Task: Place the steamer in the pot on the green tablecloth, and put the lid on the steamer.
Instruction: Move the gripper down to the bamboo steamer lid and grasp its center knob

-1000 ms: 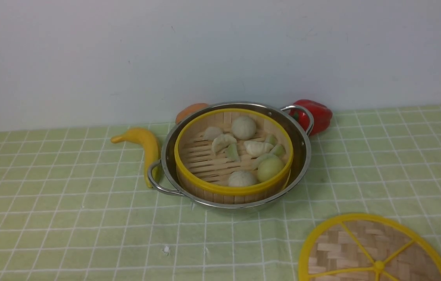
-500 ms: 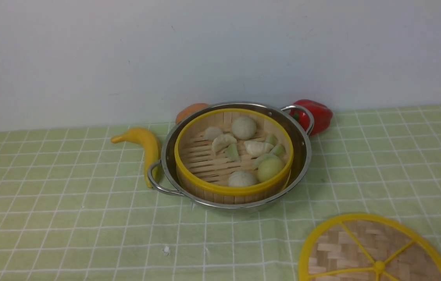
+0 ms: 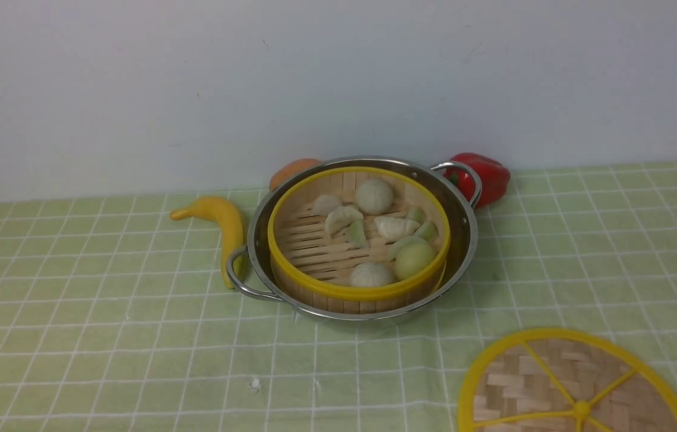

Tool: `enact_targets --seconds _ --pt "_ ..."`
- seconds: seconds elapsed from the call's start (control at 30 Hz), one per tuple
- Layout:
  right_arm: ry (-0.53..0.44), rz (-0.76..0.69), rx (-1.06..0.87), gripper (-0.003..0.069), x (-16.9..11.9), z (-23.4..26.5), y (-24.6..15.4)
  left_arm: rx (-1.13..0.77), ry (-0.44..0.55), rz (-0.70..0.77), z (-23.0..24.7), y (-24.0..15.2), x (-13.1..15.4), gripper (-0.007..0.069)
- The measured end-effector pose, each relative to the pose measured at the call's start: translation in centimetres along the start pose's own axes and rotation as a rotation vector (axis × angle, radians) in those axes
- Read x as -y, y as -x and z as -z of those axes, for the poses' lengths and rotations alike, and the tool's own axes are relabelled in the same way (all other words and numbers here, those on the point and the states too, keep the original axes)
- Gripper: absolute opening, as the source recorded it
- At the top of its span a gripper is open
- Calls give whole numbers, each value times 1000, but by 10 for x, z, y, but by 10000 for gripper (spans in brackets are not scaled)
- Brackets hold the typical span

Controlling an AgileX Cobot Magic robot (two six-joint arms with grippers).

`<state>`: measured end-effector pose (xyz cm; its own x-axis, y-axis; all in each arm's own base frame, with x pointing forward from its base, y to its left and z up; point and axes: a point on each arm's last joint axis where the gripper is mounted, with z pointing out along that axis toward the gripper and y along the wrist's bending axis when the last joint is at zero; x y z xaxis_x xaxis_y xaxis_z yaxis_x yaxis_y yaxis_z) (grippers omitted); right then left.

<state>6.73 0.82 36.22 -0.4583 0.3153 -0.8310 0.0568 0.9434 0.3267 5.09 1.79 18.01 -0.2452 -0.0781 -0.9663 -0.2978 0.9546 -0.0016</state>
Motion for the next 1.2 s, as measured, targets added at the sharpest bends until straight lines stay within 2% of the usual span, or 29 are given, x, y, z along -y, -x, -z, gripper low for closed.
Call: enact_targets --seconds 0.23,0.37,0.5,0.57,0.63,0.73,0.9,1.13,1.2 --pt "6 -4 -153 243 -8 -24 7 0 0 0 0 0 0 138" --pt "25 144 -347 243 -10 -49 0 0 0 0 0 0 0 149" --pt "108 201 -480 243 -18 -71 -2 0 0 0 0 0 0 153" --pt "208 209 -559 243 -28 -89 0 0 0 0 0 0 0 160" --pt "268 212 -611 243 -35 -101 2 0 0 0 0 0 0 160" --pt "314 220 -720 243 -39 -129 4 0 0 0 0 0 0 169" --pt "282 232 -816 243 -36 -162 2 0 0 0 0 0 0 171" --pt "238 443 -1014 243 -57 -203 -29 0 0 0 0 0 0 181" --pt "166 511 -1082 243 -64 -213 -45 0 0 0 0 0 0 190"
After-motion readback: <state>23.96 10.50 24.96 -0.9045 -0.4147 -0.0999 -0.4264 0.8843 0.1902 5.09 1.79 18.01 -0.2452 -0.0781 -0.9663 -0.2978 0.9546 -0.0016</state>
